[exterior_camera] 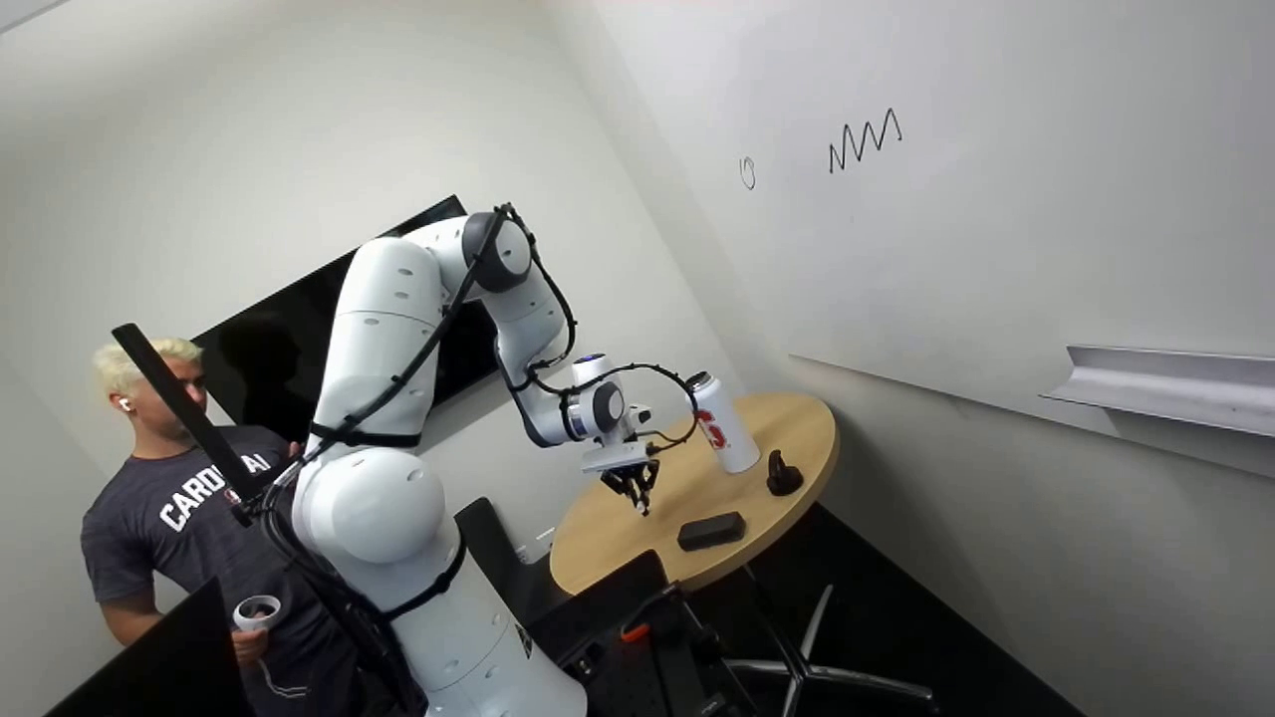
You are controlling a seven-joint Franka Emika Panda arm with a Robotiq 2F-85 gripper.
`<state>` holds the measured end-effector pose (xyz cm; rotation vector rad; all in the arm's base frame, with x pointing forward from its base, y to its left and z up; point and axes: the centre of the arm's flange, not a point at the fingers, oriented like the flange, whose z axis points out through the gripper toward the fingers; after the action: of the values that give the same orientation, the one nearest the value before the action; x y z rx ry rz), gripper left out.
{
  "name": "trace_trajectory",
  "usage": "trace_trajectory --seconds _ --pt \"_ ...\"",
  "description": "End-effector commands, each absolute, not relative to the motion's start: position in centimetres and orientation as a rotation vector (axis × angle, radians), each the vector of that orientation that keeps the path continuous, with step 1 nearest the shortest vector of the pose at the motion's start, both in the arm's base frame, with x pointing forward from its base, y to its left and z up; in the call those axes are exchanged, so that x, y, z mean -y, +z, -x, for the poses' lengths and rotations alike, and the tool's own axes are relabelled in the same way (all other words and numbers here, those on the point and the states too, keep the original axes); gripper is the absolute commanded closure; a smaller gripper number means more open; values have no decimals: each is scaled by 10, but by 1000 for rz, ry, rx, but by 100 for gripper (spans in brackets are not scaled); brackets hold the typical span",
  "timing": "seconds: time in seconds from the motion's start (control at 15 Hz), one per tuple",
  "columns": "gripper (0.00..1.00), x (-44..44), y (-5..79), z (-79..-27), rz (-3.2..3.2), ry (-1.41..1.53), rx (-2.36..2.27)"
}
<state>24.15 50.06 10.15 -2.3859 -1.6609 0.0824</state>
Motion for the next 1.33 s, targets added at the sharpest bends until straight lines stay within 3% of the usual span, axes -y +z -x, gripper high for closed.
trace_trajectory --seconds 0.0,0.4,0.47,0.6,1.0,1.27 --pt "95 -511 88 -242 2392 85 1652" --pt "95 -513 79 -245 2420 96 1654" --pt "55 -514 82 -245 2423 85 1660" --pt "47 -514 91 -244 2432 60 1663" --pt "2 -509 137 -234 2447 -16 1699" --pt "0 -498 197 -217 2457 -65 1776"
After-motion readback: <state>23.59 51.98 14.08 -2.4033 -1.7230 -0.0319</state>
